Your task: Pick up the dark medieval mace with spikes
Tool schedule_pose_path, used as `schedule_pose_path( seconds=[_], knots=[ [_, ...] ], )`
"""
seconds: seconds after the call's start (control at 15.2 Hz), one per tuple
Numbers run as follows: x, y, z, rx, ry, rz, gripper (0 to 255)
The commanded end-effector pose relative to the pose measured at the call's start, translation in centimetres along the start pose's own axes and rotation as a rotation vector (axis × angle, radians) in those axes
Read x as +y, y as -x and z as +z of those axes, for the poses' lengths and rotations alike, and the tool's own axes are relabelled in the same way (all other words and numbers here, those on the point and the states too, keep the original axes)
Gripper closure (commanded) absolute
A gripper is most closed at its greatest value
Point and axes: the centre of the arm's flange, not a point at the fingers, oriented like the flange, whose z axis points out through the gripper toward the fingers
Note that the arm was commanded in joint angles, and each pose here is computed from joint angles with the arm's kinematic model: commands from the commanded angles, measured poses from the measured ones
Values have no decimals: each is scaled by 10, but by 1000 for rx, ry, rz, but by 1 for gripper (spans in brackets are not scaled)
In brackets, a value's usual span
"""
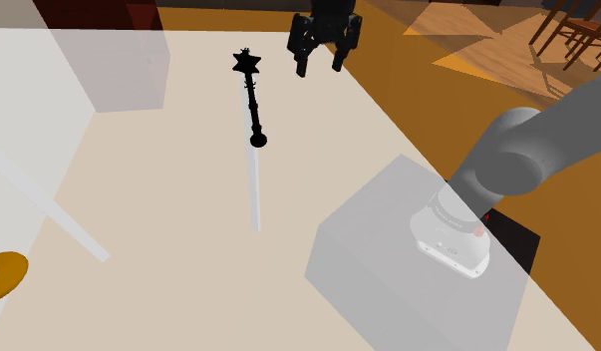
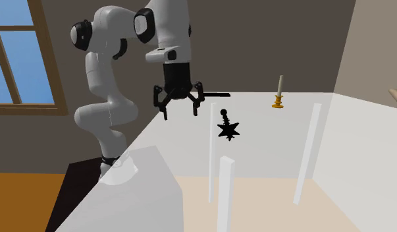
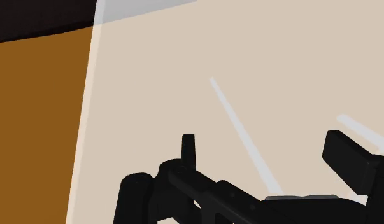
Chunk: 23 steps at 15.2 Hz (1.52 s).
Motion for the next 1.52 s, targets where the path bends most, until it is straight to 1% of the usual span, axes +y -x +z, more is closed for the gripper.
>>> schedule_pose_path(
  seconds=[0.0,0.59,1.06,1.25,1.32,1.45],
  knots=[
    [-23,-2,-3,5,-16,20,0],
    [-128,-24,-14,28,-84,102,0],
    [-126,-24,23,28,-84,102,0],
    [-126,-24,26,28,-84,102,0],
    [-125,-24,26,28,-84,102,255],
    [-125,-24,26,28,-84,102,255]
  ],
)
